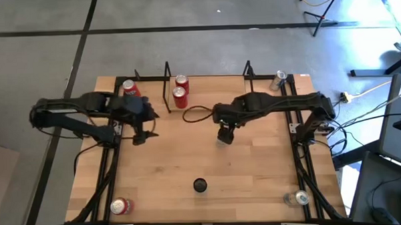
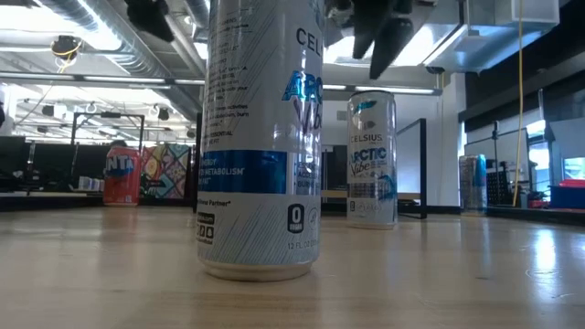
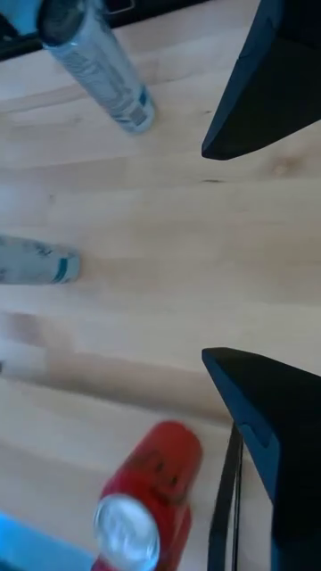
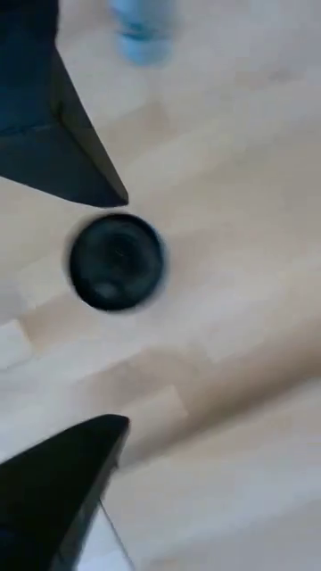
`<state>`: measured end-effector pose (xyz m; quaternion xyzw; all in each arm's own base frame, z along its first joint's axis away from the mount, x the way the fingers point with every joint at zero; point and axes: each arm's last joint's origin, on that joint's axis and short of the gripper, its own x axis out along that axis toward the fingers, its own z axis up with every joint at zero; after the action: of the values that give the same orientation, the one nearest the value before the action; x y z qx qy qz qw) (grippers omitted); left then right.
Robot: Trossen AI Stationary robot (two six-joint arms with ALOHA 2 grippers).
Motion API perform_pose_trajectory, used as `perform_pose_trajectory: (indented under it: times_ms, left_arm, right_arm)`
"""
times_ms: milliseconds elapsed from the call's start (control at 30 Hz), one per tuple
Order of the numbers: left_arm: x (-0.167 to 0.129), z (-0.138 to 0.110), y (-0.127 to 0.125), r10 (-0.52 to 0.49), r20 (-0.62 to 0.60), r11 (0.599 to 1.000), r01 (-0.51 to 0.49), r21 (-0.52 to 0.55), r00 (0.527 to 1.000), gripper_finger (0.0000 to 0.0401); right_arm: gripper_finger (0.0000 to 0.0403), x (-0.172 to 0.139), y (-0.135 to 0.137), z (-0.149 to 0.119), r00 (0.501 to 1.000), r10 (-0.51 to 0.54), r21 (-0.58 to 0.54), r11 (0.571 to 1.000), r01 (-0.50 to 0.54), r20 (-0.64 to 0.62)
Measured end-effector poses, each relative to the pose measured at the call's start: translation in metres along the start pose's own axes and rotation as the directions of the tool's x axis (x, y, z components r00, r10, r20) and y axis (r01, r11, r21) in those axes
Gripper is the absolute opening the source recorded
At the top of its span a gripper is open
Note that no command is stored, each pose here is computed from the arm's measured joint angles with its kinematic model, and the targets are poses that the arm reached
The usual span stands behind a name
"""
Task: Place canned beverage on shelf
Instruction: Put the right white and blue soda can on the shelf
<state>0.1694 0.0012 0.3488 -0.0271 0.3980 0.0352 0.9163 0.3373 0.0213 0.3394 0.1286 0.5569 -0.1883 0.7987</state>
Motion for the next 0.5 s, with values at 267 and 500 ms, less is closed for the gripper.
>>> perform_pose_trajectory:
  times_ms: [267, 500]
  left_arm:
    - [-0.019, -0.005, 0.004, 0.088, 0.078, 0.996, -0.086, -0.035, 0.993, 0.0352]
    - [-0.018, -0.003, 0.004, 0.091, 0.088, 0.995, -0.088, -0.038, 0.992, 0.0352]
  right_arm:
    - [0.0385, -0.003, 0.034, -0.023, 0.975, -0.166, 0.128, 0.981, 0.147, 0.150]
    - [0.0385, -0.004, 0.039, -0.026, 0.966, -0.188, 0.200, 0.968, 0.151, 0.179]
